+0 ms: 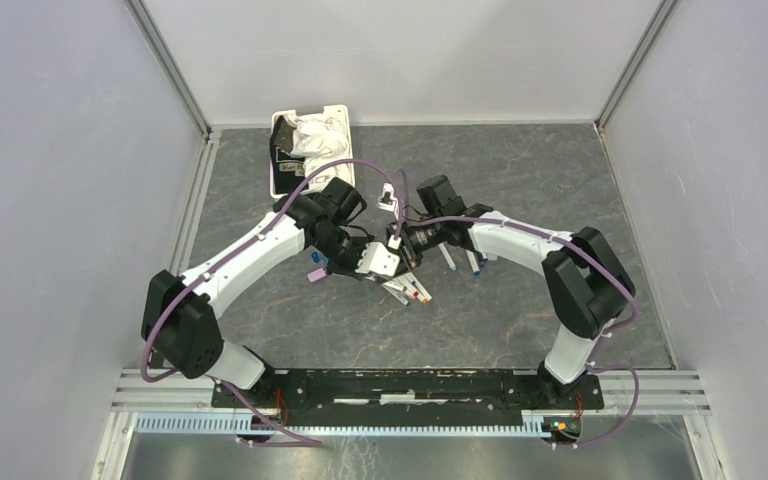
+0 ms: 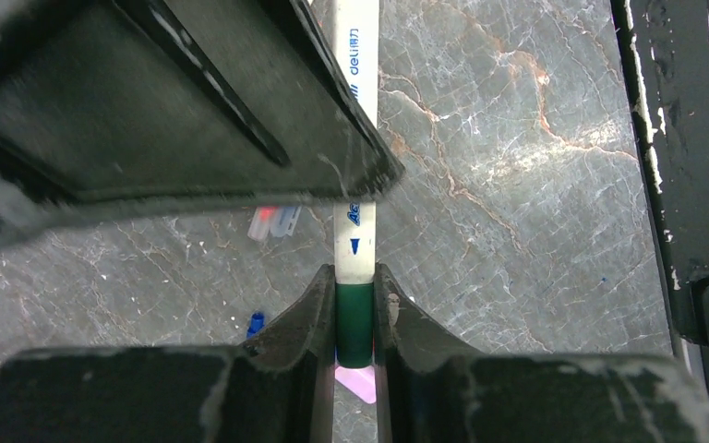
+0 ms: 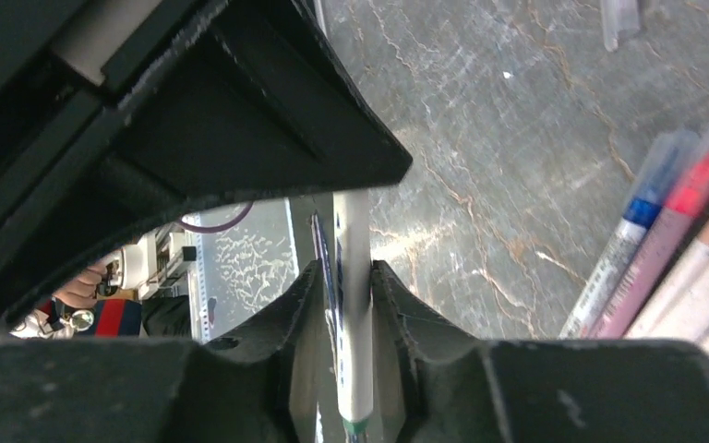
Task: Open the pen caps
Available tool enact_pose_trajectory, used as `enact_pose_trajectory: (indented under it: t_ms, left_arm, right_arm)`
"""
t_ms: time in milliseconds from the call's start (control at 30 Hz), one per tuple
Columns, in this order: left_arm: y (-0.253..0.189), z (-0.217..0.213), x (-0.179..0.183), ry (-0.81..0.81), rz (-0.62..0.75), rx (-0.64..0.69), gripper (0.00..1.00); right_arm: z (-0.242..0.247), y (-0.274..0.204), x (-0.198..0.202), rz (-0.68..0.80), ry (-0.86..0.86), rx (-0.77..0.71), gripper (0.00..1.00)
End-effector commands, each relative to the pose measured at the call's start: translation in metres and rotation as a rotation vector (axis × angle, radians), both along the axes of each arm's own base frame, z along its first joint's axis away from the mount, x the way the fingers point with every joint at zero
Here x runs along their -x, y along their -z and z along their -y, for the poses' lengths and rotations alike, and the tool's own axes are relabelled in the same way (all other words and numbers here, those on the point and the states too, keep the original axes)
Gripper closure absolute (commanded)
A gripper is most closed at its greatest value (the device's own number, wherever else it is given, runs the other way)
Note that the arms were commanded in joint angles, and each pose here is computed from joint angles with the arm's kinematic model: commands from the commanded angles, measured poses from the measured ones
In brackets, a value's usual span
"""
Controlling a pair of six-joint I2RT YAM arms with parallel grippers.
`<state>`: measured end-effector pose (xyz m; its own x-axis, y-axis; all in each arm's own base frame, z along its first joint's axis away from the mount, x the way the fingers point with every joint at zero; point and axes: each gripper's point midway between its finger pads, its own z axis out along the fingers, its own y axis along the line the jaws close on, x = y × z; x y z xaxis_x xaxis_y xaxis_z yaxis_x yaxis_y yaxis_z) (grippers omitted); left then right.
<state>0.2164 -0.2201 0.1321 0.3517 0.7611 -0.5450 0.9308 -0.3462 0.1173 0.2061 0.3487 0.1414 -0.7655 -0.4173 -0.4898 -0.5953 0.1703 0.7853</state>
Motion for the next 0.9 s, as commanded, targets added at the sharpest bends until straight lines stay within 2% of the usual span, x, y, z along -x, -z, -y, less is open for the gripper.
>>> enact_pose_trajectory:
  t_ms: [0, 133, 200, 267, 333, 367, 433, 533, 733, 867]
  left_arm:
    - [-0.007, 0.007, -0.001, 0.027, 0.020, 0.012, 0.98]
    - [-0.011, 0.009, -0.001, 0.029, 0.031, 0.018, 0.98]
    - [-0.012, 0.008, -0.001, 0.030, 0.036, 0.016, 0.98]
    - [-0.011, 0.006, 0.000, 0.033, 0.036, 0.002, 0.98]
    - [-0.008, 0.002, 0.000, 0.035, 0.038, -0.018, 0.96]
    - [-0.007, 0.000, 0.000, 0.039, 0.042, -0.028, 0.92]
    - [-0.006, -0.003, -0.001, 0.040, 0.048, -0.047, 0.73]
    - [-0.005, -0.003, -0.001, 0.047, 0.043, -0.050, 0.58]
    - [-0.005, 0.000, 0.002, 0.055, 0.027, -0.032, 0.55]
    - [-0.003, 0.003, 0.002, 0.047, 0.019, -0.023, 0.60]
  right_arm:
    - [-0.026, -0.008, -0.002, 0.014, -0.024, -0.073, 0.67]
    - [-0.041, -0.004, -0.002, -0.007, -0.040, -0.072, 0.66]
    - [-0.044, -0.004, -0.002, -0.009, -0.043, -0.070, 0.70]
    - [-0.044, -0.003, -0.003, -0.005, -0.035, -0.066, 0.87]
    - [-0.042, -0.002, -0.001, -0.001, -0.034, -0.062, 0.98]
    - [-0.040, -0.002, 0.001, 0.000, -0.035, -0.062, 1.00]
    - [-0.037, -0.001, 0.004, 0.001, -0.040, -0.061, 1.00]
    - [-0.033, 0.001, 0.009, -0.001, -0.049, -0.062, 1.00]
    - [-0.032, -0.007, 0.012, 0.015, -0.060, -0.084, 1.00]
    - [-0.034, -0.011, 0.011, 0.018, -0.064, -0.092, 1.00]
